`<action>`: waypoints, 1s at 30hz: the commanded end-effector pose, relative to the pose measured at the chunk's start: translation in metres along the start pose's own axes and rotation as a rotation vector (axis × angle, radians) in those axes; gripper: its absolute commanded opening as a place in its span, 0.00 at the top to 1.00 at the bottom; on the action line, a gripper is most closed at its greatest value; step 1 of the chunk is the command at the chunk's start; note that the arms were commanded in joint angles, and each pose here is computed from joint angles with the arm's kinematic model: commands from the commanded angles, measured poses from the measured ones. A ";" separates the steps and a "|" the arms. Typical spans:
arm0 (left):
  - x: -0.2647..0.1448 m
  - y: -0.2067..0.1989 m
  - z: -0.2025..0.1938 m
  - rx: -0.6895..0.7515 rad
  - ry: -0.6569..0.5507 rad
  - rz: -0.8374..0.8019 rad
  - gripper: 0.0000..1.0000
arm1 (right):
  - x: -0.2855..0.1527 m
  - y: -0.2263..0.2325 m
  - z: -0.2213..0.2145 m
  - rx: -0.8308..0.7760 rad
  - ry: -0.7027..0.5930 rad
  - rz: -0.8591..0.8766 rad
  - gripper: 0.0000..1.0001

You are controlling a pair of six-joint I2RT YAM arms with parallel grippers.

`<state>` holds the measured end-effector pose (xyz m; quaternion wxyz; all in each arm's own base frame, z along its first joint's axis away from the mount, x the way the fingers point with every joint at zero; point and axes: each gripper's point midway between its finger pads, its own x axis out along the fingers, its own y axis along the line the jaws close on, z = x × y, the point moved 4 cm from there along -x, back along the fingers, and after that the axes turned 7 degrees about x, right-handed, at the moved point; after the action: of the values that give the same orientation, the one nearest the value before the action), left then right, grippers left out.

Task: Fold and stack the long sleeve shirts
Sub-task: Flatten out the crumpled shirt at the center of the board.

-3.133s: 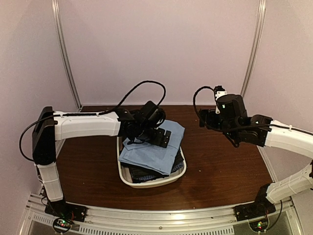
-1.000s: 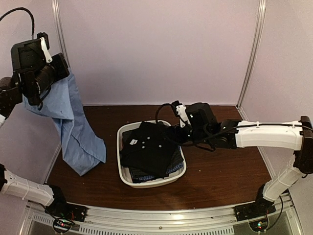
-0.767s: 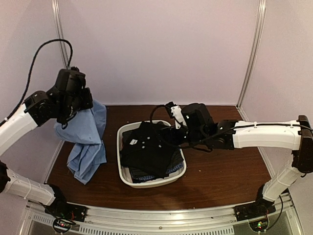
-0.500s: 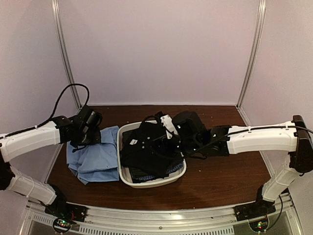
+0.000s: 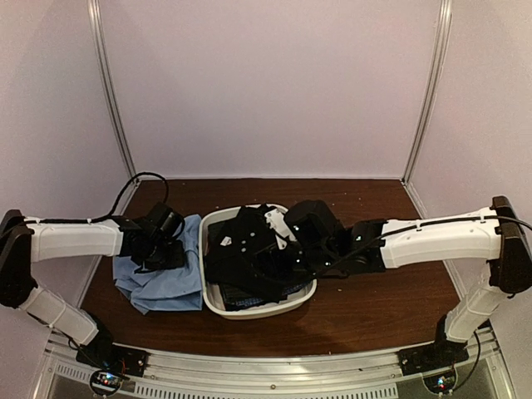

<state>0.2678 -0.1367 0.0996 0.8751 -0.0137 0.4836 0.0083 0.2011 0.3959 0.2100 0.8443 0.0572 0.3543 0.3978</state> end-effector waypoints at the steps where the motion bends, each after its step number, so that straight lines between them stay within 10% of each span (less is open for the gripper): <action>1: 0.003 -0.012 0.007 0.000 -0.017 -0.064 1.00 | 0.017 -0.010 -0.012 0.032 0.046 -0.038 0.00; 15: 0.007 -0.015 0.008 0.009 -0.016 -0.077 1.00 | 0.063 -0.156 0.000 0.329 0.060 -0.374 0.00; 30: -0.001 -0.022 0.020 0.032 -0.036 -0.099 1.00 | -0.001 -0.369 0.020 0.597 -0.097 -0.796 0.00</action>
<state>0.2750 -0.1493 0.0994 0.8750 -0.0140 0.4833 -0.0247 0.4360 0.2179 0.1218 0.9037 0.1947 0.3792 0.0399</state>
